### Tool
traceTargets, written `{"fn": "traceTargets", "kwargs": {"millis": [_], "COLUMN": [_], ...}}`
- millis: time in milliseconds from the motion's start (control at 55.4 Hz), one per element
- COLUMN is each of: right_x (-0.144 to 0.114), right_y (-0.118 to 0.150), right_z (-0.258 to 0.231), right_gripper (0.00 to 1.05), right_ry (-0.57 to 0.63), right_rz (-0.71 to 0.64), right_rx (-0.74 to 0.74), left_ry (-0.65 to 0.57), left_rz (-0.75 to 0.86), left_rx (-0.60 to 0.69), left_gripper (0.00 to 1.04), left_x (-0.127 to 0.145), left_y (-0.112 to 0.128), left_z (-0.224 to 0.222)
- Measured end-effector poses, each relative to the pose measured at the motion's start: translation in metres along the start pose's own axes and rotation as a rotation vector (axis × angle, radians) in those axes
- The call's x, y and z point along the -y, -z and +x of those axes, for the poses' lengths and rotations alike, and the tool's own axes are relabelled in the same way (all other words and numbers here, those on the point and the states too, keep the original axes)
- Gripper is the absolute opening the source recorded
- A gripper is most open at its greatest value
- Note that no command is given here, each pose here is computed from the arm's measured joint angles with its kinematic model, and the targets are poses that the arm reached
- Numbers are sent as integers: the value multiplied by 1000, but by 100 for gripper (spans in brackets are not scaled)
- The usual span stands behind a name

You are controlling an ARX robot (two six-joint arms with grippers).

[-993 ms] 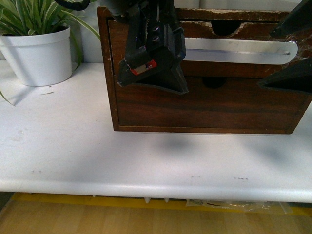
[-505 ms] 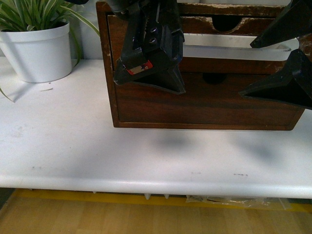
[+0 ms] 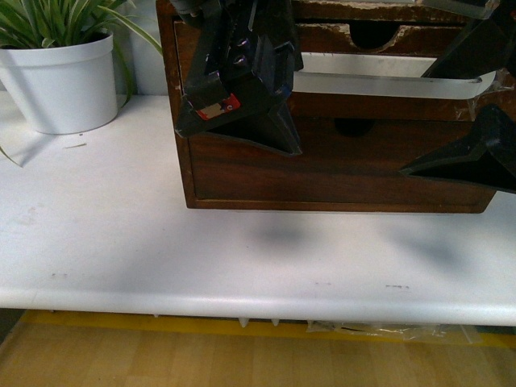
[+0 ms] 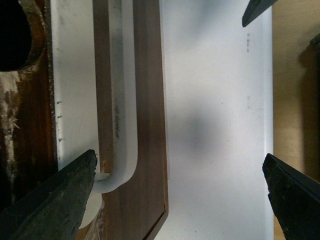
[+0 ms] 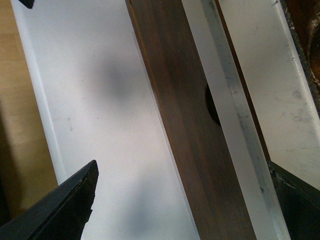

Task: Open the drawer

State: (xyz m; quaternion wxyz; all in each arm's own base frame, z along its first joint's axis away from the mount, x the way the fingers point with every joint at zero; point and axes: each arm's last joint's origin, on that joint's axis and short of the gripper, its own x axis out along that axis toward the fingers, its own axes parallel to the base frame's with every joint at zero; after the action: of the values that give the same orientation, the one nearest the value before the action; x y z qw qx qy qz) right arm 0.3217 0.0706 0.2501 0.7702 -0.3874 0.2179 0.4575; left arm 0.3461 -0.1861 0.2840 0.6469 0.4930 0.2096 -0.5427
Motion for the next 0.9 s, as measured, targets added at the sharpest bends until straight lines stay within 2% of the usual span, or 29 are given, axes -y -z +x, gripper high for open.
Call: {"fn": "traceTargets", "kwargs": {"millis": [217, 903], "right_x": [-2, -22], "right_y": [1, -4], "right_z": [-3, -20], "right_gripper": [96, 96], "right_ry": [-42, -150], "right_rz": [-35, -97], "right_rx": [-10, -20], "left_ry": [89, 149], "left_rz": [35, 112], "left_rx": [-56, -75], "left_gripper": [99, 99], "left_x": [12, 36], "left_y": [-3, -14], "left_z": [-2, -15]}}
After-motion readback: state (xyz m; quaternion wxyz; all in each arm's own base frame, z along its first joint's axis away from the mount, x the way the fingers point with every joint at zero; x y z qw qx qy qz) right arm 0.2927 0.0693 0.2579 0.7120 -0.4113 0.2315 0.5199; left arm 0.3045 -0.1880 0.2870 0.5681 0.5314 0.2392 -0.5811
